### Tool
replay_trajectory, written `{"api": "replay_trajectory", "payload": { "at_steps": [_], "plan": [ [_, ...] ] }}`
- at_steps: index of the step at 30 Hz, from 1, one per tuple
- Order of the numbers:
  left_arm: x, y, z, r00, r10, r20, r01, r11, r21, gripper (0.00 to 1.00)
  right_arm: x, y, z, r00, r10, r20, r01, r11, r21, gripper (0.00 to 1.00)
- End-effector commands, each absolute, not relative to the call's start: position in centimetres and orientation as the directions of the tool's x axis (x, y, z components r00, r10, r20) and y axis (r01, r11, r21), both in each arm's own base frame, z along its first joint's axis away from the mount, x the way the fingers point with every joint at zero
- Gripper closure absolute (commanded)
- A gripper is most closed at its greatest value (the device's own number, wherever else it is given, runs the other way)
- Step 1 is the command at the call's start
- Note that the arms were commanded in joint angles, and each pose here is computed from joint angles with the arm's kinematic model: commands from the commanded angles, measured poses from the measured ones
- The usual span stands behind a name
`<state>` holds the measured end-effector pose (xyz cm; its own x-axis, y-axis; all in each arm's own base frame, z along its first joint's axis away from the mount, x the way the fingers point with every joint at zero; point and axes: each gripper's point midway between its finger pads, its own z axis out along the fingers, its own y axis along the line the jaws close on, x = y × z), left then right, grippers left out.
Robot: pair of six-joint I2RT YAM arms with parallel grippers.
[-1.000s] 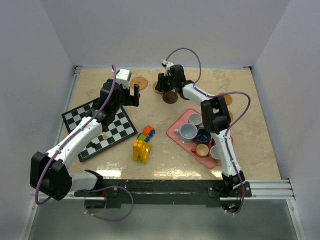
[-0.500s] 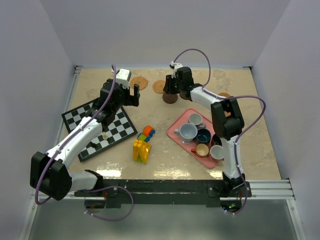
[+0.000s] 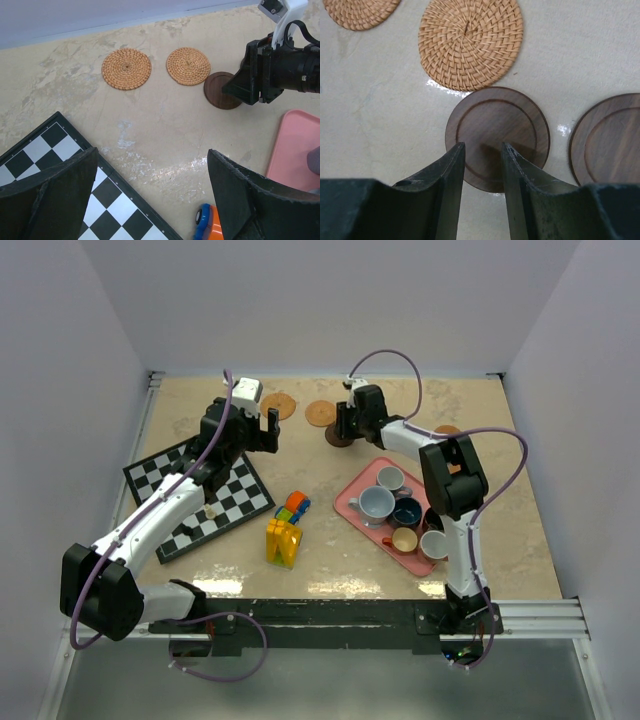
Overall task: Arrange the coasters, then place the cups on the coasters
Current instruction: Move the coaster to the center of the board.
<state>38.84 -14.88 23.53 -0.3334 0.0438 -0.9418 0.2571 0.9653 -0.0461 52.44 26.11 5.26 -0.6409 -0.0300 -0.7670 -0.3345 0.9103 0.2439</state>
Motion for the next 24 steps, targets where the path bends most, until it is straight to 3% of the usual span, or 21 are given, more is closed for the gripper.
{"api": "replay_trajectory", "payload": {
  "at_steps": [1,24],
  "plan": [
    [39.0,-15.5,25.0,-0.291,0.023,-0.956,0.275,0.960,-0.061,0.05,52.0,25.1,4.1,-0.651,-0.042,-0.758,-0.308,0.927,0.213,0.61],
    [38.8,-16.2,24.9,-0.295,0.021,-0.955,0.294,0.953,-0.070,0.05,46.0,22.5,-0.3,-0.751,-0.025,-0.659,-0.229,0.947,0.225,0.62]
  ]
}}
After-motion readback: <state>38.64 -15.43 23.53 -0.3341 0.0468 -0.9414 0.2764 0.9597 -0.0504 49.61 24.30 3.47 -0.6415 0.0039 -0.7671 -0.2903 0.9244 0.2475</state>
